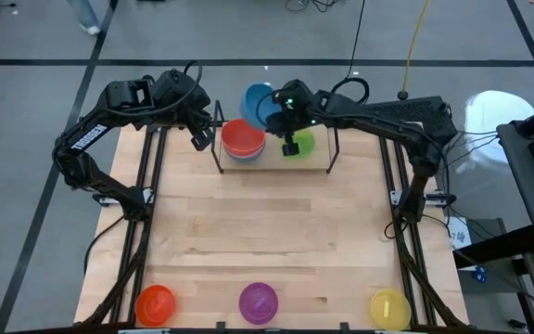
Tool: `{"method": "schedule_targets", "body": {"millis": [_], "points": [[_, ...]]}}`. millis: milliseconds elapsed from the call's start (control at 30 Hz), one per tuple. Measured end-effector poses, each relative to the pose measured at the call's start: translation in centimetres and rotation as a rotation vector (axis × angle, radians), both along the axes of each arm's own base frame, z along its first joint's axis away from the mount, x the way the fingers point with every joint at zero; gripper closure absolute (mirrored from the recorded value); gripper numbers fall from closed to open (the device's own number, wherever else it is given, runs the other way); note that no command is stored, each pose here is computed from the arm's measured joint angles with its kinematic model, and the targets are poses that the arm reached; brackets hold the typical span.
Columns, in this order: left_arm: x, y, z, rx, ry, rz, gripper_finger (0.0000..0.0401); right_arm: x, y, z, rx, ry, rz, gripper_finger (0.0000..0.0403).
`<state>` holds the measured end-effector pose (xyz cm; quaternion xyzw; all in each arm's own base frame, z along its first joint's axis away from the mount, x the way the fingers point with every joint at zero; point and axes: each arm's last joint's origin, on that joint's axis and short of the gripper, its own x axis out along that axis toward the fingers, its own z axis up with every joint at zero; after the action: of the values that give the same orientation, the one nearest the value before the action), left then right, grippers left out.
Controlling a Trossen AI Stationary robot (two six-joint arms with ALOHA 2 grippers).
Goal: Place and stack bowls onto a shelf
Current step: Stack the blue bowl on top of the orange bowl on the shelf
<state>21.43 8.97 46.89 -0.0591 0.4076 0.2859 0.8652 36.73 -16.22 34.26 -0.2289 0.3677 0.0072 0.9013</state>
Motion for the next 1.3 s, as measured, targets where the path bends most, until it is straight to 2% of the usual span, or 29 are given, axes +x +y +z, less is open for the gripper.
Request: {"method": "schedule_targets", "body": {"millis": [300,633,800,1033,1300], "points": [[-0.4,0.8,0.0,-0.004,0.006,0.042,0.035,2.3,0.5,-2.7,0.066,0.009,0.119,0.0403],[-0.9,1.4,-0.2,-0.014,0.025,0.076,0.035,3.3,-0.3,-5.2,0.11,0.051,0.126,0.0403],[-1.0,1.4,-0.2,-0.016,0.032,0.074,0.035,3.6,-1.1,-6.4,0.093,0.08,0.137,0.0403],[-1.1,1.3,-0.3,-0.023,0.048,0.075,0.035,3.7,-1.8,-6.1,0.08,0.037,0.107,0.0399],[-1.2,1.3,-0.4,-0.032,0.065,0.077,0.035,4.0,-1.6,-5.9,0.08,0.012,0.101,0.0368]]}}
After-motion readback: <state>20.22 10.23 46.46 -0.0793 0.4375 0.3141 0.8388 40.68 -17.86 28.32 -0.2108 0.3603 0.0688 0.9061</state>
